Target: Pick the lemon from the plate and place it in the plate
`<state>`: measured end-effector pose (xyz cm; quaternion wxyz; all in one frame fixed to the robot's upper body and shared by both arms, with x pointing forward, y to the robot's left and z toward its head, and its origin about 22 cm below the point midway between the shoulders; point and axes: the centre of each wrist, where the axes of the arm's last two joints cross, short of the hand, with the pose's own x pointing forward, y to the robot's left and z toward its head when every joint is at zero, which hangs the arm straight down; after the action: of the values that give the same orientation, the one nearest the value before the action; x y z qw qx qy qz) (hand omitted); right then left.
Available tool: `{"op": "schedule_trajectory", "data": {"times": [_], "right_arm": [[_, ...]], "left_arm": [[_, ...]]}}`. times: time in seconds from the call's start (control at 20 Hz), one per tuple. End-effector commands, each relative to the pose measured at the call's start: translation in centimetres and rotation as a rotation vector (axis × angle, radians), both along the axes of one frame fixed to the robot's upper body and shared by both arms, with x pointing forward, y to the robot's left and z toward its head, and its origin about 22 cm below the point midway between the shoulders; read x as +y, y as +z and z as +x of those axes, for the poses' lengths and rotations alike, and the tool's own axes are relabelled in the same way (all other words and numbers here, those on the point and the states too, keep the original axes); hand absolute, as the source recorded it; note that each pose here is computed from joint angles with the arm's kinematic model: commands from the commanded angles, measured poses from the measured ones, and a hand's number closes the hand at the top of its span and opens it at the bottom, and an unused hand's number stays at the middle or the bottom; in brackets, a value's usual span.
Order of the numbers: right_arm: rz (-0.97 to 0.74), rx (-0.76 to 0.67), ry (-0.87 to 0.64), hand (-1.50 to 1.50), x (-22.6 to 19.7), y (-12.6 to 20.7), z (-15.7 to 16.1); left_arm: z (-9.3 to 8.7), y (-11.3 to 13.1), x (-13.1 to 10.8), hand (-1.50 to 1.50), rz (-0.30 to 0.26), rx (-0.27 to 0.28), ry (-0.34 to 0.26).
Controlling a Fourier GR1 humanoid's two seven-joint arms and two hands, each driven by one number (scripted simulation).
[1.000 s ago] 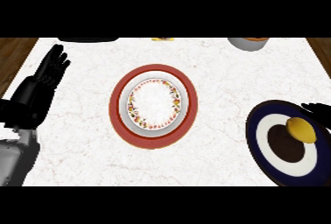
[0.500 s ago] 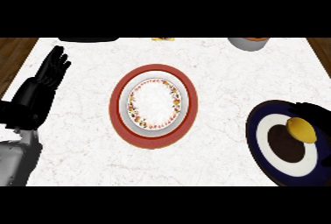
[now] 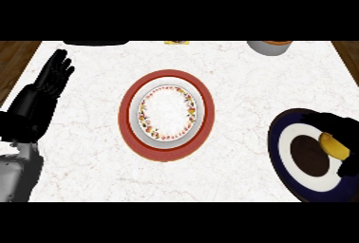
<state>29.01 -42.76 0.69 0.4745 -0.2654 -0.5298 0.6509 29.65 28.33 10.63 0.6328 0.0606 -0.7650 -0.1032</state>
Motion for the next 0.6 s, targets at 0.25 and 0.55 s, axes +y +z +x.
{"op": "schedule_trajectory", "data": {"times": [0.25,0.55], "right_arm": [[0.121,-0.206,-0.132,1.5,2.6,-1.4,-0.4],[-0.043,0.048,-0.846,1.5,-2.9,-7.5,-9.8]], "left_arm": [[-0.5,0.4,-0.4,0.0,-0.008,0.008,0.019],[-1.5,-0.8,2.4,0.0,0.012,0.032,0.11]]}}
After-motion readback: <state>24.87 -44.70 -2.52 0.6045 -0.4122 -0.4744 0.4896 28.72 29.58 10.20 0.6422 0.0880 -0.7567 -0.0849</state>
